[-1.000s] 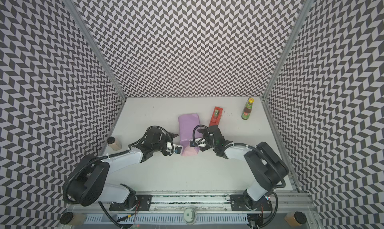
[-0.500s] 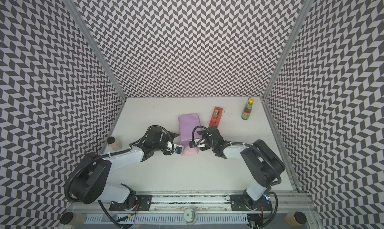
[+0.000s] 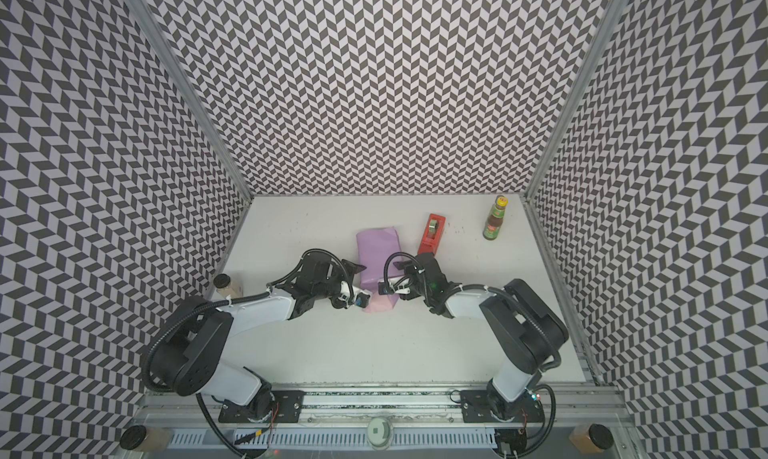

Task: Wrap the gift box in paper
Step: 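Hold the paper flaps with both grippers and fold them toward each other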

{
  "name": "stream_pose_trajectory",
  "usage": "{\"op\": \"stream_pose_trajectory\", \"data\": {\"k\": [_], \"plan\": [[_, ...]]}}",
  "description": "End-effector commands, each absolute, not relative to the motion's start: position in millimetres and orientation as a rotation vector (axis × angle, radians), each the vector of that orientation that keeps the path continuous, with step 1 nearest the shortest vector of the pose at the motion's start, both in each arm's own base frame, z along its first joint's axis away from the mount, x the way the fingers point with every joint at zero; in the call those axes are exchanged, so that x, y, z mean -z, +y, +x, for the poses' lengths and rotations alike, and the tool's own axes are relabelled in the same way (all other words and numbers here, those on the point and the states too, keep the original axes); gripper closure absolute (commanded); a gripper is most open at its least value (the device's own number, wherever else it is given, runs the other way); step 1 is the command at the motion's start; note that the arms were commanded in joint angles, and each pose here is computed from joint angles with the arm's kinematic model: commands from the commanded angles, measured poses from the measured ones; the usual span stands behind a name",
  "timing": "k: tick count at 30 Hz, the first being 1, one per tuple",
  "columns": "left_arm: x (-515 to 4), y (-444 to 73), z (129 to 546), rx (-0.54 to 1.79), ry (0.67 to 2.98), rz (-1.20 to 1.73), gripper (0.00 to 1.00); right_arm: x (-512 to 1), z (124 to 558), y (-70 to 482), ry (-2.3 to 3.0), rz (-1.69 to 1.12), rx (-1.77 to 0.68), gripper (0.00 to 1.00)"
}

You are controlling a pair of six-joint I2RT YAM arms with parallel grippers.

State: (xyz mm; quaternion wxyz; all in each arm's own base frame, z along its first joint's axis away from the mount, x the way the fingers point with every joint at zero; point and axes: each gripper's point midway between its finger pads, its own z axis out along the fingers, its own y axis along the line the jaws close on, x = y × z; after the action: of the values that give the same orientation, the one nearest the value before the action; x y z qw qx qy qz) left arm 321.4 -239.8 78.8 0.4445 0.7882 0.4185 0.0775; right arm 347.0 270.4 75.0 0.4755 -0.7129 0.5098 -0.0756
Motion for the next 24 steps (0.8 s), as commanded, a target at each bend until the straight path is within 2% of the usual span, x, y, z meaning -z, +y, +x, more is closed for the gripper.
{"op": "stream_pose_trajectory", "data": {"k": [1, 11, 24], "plan": [[-84, -248, 325, -0.209, 0.976, 1.957, 0.08, -79, 348, 276, 1.212, -1.720, 0.183, 0.31], [-82, -261, 326, -0.163, 0.966, 1.934, 0.06, -79, 348, 277, 1.210, -1.714, 0.176, 0.33], [-89, -272, 332, -0.101, 1.002, 1.852, 0.08, -77, 347, 277, 1.213, -1.710, 0.164, 0.34]]}}
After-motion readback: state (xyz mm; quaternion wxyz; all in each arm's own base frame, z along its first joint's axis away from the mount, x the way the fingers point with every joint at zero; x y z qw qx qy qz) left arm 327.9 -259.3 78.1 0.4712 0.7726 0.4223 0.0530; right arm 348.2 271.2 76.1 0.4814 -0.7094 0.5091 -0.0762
